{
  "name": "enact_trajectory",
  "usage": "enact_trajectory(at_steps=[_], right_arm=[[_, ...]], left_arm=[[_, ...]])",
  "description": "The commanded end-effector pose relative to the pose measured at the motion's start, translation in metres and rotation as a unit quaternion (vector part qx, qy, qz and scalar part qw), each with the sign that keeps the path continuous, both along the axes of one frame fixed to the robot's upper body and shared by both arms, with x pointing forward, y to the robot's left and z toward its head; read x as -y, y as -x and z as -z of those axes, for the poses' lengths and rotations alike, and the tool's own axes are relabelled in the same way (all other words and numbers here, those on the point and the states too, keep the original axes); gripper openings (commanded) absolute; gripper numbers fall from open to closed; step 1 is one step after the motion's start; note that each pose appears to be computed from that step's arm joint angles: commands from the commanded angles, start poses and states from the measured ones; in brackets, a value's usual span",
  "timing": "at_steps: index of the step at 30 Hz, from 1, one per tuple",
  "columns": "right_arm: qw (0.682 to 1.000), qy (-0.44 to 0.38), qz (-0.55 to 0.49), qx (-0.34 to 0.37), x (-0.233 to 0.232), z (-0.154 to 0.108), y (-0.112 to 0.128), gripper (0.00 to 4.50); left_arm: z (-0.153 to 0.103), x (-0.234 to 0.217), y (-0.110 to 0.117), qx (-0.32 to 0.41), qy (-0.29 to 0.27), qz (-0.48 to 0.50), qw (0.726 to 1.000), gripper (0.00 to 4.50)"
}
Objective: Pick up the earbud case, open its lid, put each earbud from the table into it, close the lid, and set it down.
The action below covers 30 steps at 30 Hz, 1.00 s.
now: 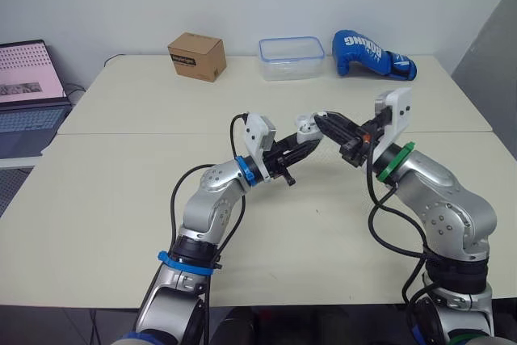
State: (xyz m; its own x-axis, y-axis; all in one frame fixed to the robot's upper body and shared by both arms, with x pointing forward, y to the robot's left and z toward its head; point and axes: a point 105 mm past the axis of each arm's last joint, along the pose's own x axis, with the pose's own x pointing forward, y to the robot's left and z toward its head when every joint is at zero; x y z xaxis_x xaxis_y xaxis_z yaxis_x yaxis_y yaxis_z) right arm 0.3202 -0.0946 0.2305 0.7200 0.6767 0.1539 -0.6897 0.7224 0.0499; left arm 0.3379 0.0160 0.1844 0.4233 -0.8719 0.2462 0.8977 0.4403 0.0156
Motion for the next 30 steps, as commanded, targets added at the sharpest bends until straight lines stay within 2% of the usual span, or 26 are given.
enact_trajectory(at_steps=[1, 11, 17, 23, 30], right_arm=[[1.0, 0.018, 0.01, 0.013, 0.003, 0.001, 0.001, 0.38], [0.999, 0.047, 0.021, 0.014, 0.007, 0.011, -0.001, 0.38], [0.999, 0.049, 0.016, 0.007, 0.007, 0.014, 0.002, 2.46], [0.998, 0.053, 0.026, 0.004, 0.016, 0.015, 0.005, 2.46], [0.997, 0.076, 0.023, -0.022, 0.045, 0.02, 0.023, 2.46]], left_arm=[[-0.02, 0.003, 0.003, 0.037, 0.017, 0.007, 0.999, 0.74], [-0.023, 0.004, 0.005, 0.041, 0.022, 0.014, 0.999, 0.74], [-0.022, 0.003, 0.004, 0.04, 0.021, 0.012, 0.999, 0.74], [-0.02, 0.003, 0.002, 0.04, 0.018, 0.009, 0.999, 0.74], [-0.017, -0.001, 0.008, 0.045, 0.004, 0.025, 0.999, 0.74]])
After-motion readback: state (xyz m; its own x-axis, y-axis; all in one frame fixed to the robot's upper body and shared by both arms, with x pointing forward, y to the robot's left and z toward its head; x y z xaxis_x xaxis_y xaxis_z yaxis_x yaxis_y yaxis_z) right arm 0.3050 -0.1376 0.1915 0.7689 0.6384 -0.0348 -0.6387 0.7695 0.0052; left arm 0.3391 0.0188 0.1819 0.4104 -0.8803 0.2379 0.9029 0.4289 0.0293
